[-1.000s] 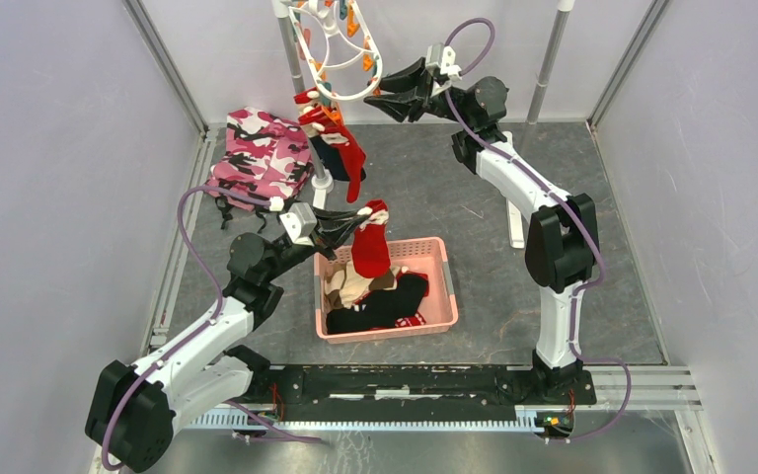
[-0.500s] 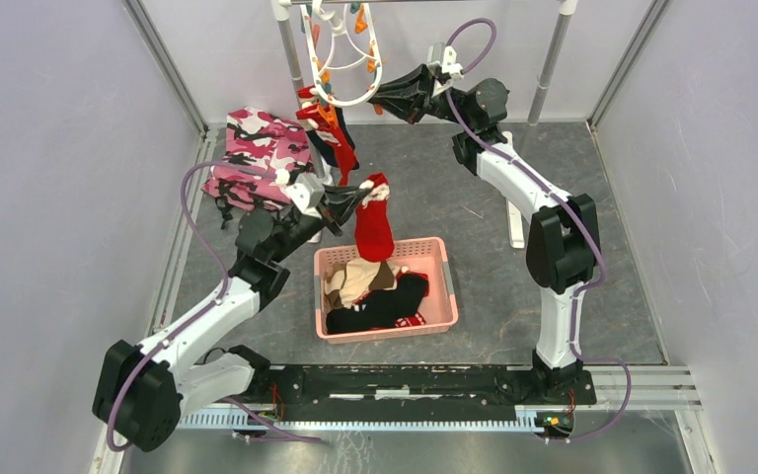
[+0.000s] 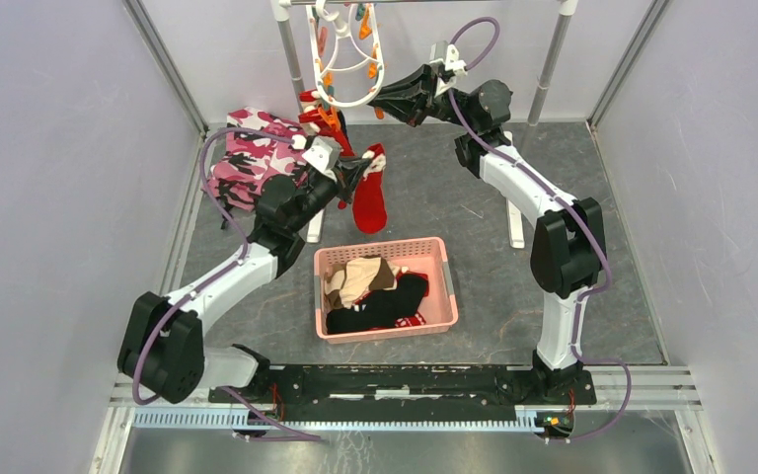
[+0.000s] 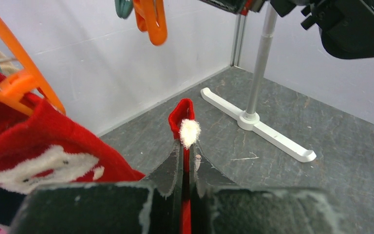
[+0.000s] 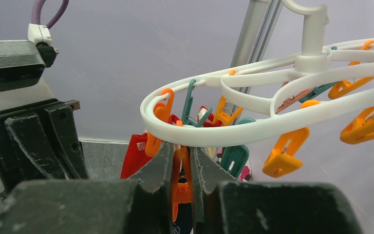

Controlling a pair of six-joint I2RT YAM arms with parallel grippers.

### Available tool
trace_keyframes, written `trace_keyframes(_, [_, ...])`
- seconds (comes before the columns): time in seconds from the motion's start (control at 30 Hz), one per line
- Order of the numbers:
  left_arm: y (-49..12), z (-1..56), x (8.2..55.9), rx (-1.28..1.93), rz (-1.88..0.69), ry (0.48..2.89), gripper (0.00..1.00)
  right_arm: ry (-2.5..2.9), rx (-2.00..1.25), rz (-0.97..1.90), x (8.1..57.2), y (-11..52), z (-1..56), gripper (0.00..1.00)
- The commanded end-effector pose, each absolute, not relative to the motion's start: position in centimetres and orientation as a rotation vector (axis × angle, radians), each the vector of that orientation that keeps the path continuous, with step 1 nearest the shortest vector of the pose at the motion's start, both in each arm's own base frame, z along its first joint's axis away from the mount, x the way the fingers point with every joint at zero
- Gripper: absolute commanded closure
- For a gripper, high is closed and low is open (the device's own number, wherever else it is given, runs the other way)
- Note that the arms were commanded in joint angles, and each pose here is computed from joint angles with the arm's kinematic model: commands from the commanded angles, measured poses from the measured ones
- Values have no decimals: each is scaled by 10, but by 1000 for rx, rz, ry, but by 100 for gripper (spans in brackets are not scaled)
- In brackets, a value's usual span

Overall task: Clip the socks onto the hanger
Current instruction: Open the clamp at the hanger.

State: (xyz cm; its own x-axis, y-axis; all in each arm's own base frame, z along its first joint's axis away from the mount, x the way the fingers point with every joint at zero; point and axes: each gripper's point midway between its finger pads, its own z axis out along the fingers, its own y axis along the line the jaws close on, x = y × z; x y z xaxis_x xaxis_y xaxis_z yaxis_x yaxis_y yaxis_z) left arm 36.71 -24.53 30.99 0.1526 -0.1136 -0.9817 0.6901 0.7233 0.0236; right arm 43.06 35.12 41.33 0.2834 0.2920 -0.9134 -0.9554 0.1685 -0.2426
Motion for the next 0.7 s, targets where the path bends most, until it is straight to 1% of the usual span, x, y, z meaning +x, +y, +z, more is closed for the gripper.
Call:
trace_keyframes(0.0, [-244,355,377,540,-576,1172,98,837,-1003,1103,411,350,430,95])
trace_keyframes(0.4, [-244,372,386,499,-650,1162,98,851,-1001,1156,401,353,435,95])
trace_keyframes(0.67, [-244,371,393,502,-687,1170,98,856,-1006,1156,399,355,436,95])
